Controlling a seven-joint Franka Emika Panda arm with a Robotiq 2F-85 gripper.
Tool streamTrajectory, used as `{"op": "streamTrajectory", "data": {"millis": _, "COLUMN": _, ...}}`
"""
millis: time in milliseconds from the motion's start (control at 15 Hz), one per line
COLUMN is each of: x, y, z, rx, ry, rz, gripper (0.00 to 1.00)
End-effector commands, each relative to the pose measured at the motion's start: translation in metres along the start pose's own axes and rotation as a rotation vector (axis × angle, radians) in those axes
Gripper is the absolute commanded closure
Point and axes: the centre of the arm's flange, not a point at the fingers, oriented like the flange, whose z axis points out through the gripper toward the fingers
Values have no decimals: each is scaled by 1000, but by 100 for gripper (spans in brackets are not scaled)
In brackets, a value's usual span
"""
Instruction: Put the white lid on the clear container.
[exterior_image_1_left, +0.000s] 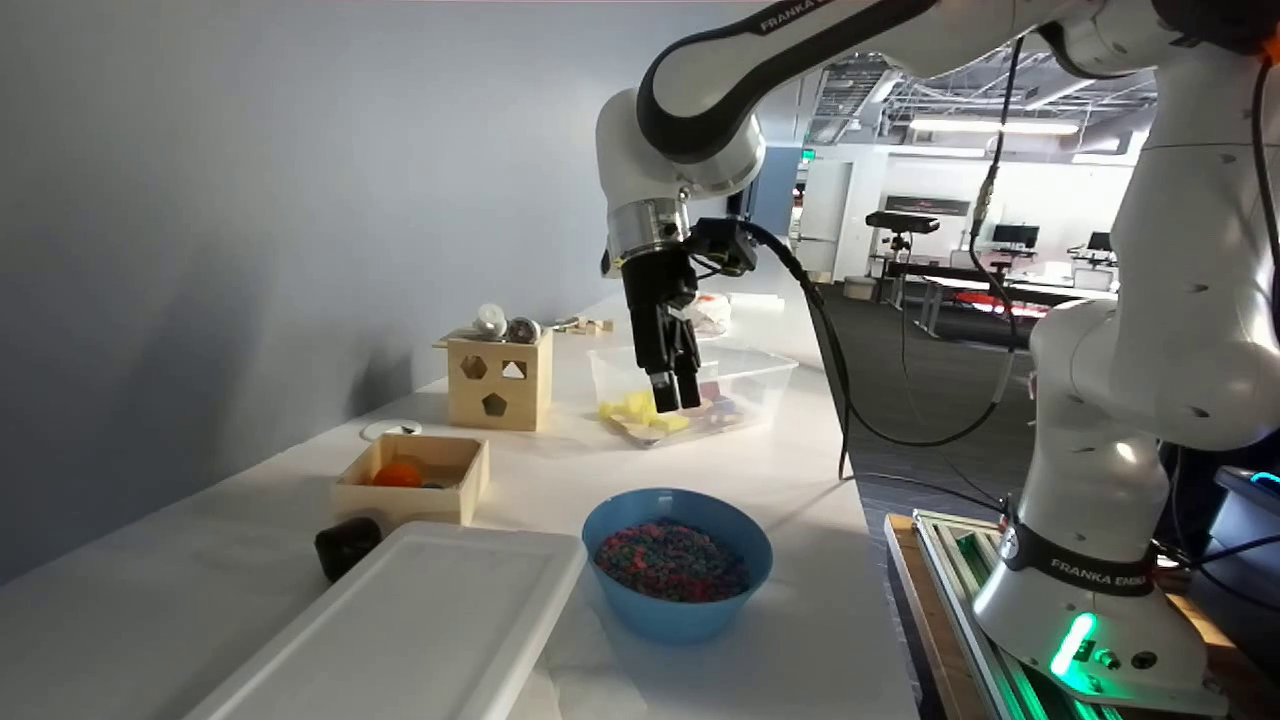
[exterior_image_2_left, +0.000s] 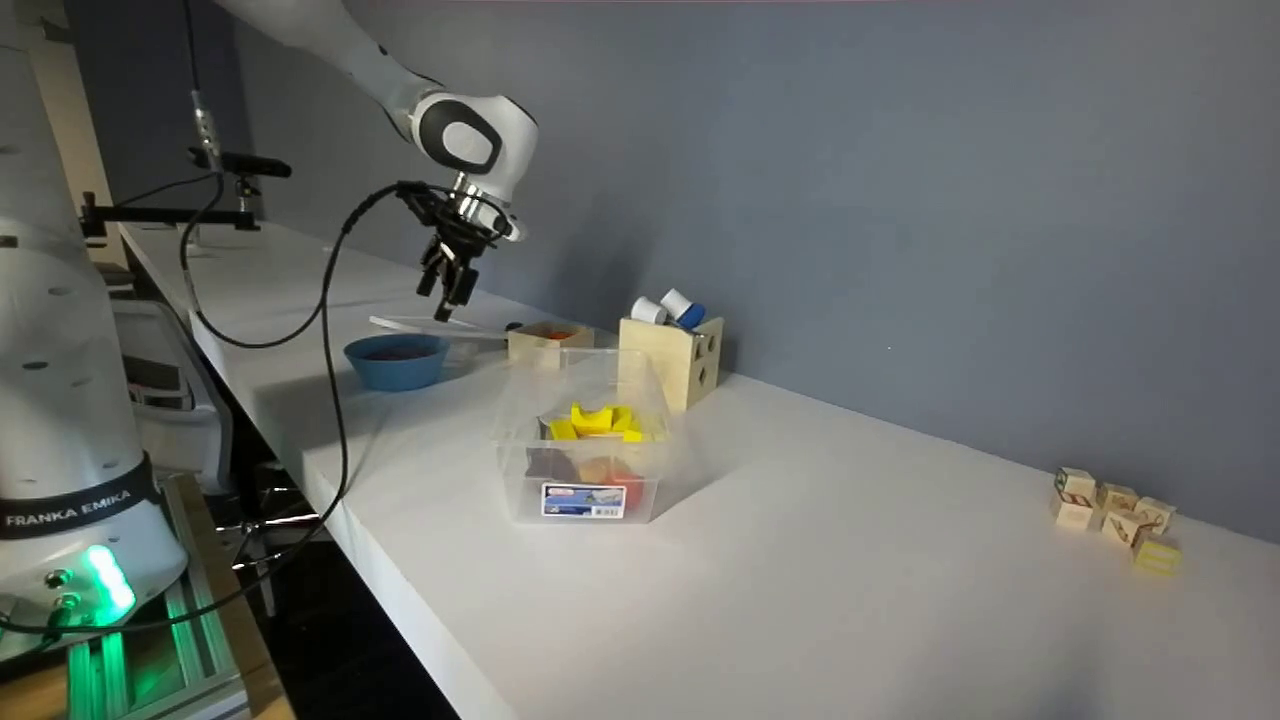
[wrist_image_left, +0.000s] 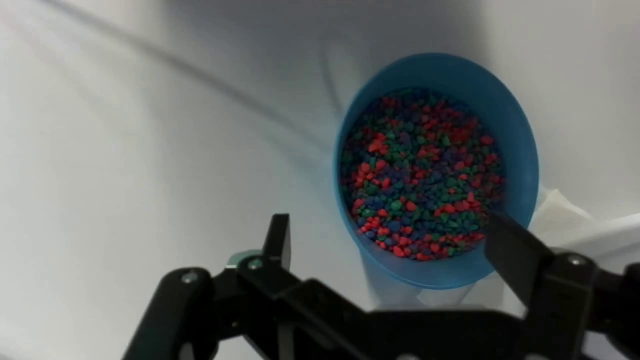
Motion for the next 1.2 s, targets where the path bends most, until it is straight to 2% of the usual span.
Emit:
{"op": "streamTrajectory", "data": {"millis": 0, "x": 5, "y": 2, "z": 2, "rx": 9, "ry": 92, "rz": 34, "gripper": 0}}
{"op": "streamTrajectory", "data": {"millis": 67, "x": 13, "y": 0, "z": 5, "rx": 40, "ry": 166, "rz": 34, "gripper": 0}}
{"op": "streamTrajectory", "data": {"millis": 333, "x": 42, "y": -8, "z": 7, "rx": 160, "ry": 378, "rz": 59, "gripper": 0}}
{"op": "streamTrajectory", "data": {"millis": 467, "x": 52, "y": -18, "z": 12, "rx": 243, "ry": 463, "rz": 56, "gripper": 0}}
{"op": "streamTrajectory", "data": {"millis": 600, "x": 61, "y": -34, "z": 18, "rx": 350, "ry": 508, "rz": 34, "gripper": 0}}
{"op": "streamTrajectory", "data": {"millis": 733, "x": 68, "y": -48, "z": 30, "rx": 458, "ry": 497, "rz": 8, "gripper": 0}}
{"op": "streamTrajectory", "data": {"millis": 800, "x": 68, "y": -55, "z": 33, "rx": 504, "ry": 462, "rz": -8, "gripper": 0}}
{"op": "streamTrajectory", "data": {"millis": 867, "x": 65, "y": -58, "z": 38, "rx": 524, "ry": 389, "rz": -14, "gripper": 0}}
{"op": "streamTrajectory", "data": {"millis": 933, "x": 62, "y": -58, "z": 42, "rx": 544, "ry": 338, "rz": -25, "gripper": 0}}
{"op": "streamTrajectory", "data": {"millis": 1000, "x": 57, "y": -61, "z": 34, "rx": 487, "ry": 405, "rz": -7, "gripper": 0}}
{"op": "streamTrajectory", "data": {"millis": 1133, "x": 56, "y": -62, "z": 44, "rx": 509, "ry": 356, "rz": -21, "gripper": 0}}
